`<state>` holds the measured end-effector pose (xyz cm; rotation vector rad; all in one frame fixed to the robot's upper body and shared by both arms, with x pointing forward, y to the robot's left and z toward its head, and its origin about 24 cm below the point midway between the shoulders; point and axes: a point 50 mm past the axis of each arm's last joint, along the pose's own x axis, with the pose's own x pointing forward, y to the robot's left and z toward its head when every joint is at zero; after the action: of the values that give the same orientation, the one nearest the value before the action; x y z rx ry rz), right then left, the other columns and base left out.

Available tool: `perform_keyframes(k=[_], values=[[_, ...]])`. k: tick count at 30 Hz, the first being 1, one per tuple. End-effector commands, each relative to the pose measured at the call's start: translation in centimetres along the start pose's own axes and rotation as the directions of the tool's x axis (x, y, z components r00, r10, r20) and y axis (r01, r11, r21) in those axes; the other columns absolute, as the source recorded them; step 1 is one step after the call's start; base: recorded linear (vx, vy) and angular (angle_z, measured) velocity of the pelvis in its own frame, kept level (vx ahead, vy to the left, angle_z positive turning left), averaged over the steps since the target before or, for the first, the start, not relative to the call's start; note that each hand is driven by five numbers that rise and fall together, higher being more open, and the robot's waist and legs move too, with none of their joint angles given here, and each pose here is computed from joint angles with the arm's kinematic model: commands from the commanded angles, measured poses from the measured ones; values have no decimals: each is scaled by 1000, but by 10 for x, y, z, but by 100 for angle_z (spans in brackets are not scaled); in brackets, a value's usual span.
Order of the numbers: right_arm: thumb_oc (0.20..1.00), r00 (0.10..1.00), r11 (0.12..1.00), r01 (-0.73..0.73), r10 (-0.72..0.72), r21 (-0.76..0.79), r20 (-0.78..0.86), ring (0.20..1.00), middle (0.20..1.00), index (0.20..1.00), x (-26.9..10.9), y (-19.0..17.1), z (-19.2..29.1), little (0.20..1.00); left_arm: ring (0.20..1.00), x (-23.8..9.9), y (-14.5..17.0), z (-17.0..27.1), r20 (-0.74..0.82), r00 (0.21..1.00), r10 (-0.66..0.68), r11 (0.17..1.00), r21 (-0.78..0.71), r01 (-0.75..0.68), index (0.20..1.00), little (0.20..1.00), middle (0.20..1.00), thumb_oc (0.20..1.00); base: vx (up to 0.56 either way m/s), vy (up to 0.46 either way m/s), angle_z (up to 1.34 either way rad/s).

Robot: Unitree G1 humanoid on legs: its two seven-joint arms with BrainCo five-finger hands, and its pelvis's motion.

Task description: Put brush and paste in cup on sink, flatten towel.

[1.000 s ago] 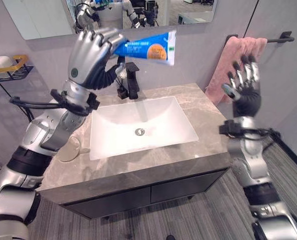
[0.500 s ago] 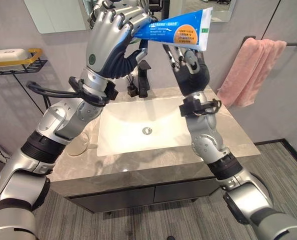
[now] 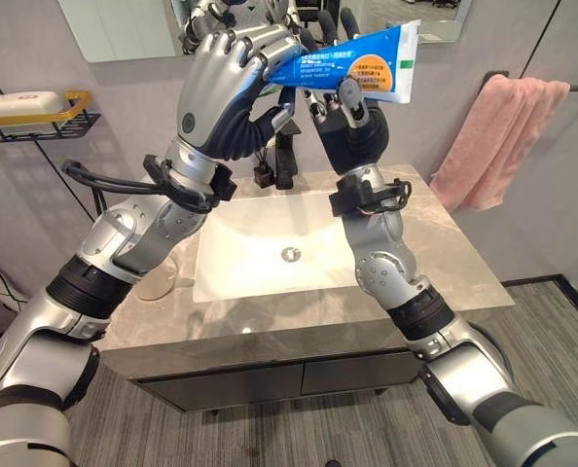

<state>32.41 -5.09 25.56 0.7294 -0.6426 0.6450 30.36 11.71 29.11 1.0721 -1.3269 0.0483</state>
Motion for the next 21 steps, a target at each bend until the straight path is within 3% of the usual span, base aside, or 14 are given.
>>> perform_keyframes(k=[1, 21], values=[[1000, 984, 991, -136, 133, 16, 116, 1000, 1000, 1000, 27, 30, 21, 1000, 200, 23, 14, -6, 28, 998, 49, 999, 17, -50, 200, 200, 200, 200, 1, 2, 13], [1000, 988, 994, -111, 108, 19, 113, 1000, 1000, 1000, 31, 29, 19, 1000, 200, 5, 0, -7, 10, 998, -54, 998, -37, 55, 200, 200, 200, 200, 1, 0, 1]])
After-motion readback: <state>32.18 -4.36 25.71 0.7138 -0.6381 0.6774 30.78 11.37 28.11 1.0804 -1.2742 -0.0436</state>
